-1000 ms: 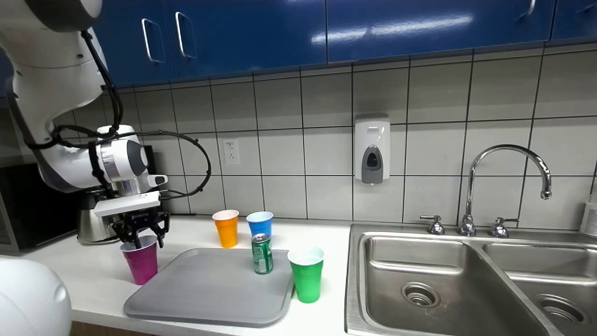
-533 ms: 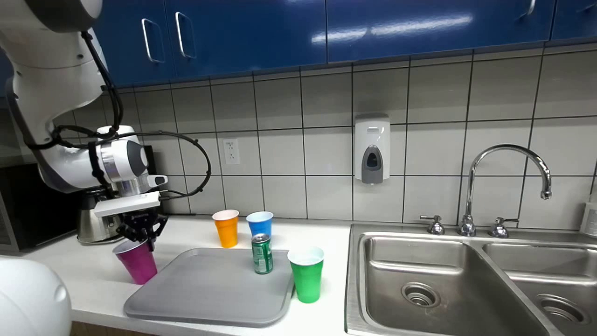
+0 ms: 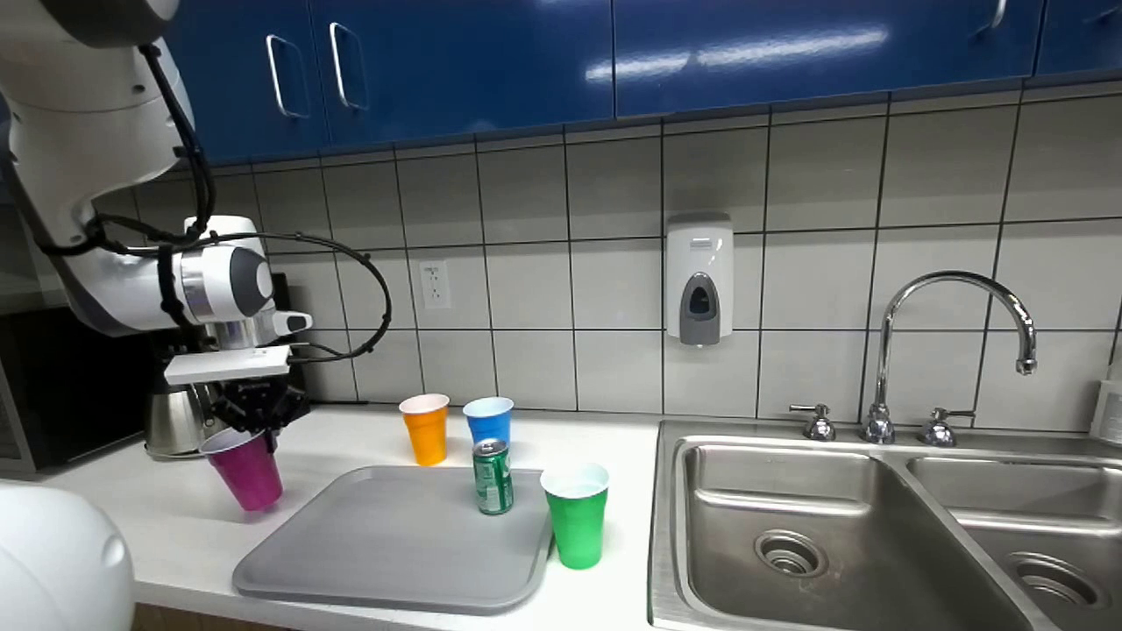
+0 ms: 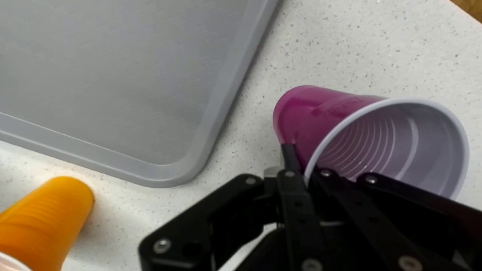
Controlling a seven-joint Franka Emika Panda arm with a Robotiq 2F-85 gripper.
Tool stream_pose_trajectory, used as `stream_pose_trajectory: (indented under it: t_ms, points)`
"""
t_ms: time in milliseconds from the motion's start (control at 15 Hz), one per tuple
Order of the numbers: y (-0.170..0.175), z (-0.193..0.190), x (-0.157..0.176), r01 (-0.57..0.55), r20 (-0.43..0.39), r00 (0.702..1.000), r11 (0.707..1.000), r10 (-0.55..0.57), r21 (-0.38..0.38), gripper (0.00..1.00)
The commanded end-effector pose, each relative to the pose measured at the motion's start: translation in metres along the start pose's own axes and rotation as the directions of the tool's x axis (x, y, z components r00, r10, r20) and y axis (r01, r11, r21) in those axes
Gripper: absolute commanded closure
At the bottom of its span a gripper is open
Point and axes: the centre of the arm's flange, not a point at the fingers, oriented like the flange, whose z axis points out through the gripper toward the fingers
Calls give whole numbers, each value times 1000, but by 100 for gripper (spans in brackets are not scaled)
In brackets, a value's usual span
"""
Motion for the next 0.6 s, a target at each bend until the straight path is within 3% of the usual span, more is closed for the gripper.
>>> stream_pose_trajectory:
  t_ms: [0, 533]
  points:
    - [-2, -29, -3, -1, -27, 1000, 999, 2, 32, 99]
    - [31, -65, -23, -60, -8, 998, 998, 60, 6, 99]
